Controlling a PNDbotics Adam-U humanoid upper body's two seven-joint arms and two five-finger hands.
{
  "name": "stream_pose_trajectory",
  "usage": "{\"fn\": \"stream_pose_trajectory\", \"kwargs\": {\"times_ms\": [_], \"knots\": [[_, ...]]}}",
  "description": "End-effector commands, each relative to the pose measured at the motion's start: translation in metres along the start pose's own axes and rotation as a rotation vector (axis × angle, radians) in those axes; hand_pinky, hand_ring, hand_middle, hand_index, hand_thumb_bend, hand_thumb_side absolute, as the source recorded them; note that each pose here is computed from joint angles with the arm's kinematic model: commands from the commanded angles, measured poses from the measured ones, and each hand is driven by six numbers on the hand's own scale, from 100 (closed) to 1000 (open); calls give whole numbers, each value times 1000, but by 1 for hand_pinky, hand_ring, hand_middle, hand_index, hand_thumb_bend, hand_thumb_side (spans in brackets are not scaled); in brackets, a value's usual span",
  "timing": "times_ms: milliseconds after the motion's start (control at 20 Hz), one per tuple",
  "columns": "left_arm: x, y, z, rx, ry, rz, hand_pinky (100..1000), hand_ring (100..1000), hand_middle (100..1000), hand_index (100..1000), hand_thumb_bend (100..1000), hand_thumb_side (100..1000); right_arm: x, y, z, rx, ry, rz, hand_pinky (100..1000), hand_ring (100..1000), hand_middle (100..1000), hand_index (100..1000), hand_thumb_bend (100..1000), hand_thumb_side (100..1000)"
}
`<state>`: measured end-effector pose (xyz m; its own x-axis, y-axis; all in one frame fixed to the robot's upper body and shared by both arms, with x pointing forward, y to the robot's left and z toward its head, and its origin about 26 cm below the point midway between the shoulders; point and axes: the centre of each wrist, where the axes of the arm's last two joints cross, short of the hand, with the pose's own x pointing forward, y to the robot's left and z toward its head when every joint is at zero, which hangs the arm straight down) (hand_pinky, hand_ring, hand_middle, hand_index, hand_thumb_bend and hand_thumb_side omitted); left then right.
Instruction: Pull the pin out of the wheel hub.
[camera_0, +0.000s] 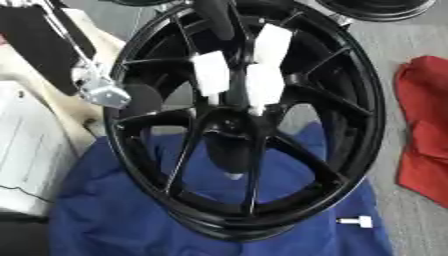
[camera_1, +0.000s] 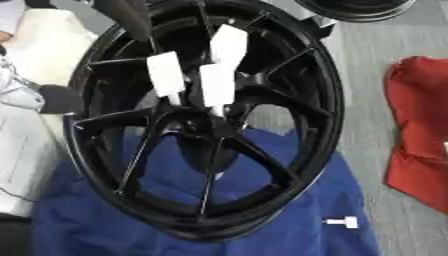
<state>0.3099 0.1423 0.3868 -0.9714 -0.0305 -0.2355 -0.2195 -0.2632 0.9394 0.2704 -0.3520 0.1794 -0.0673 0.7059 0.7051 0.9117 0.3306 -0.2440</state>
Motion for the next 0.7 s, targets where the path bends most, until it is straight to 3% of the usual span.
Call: {"fn": "stream_pose_trajectory", "kwargs": {"times_ms": [50,700], "knots": [[-8,4,-2,-168,-99,-150,876,828,745,850,341,338,8,-4,-7,-149,54,79,750,720,768,792,100,470],[-30,-12,-8,-197,-113,-164,845,811,736,818,312,335,10,-3,-8,-153,59,55,749,719,769,792,100,470]]}}
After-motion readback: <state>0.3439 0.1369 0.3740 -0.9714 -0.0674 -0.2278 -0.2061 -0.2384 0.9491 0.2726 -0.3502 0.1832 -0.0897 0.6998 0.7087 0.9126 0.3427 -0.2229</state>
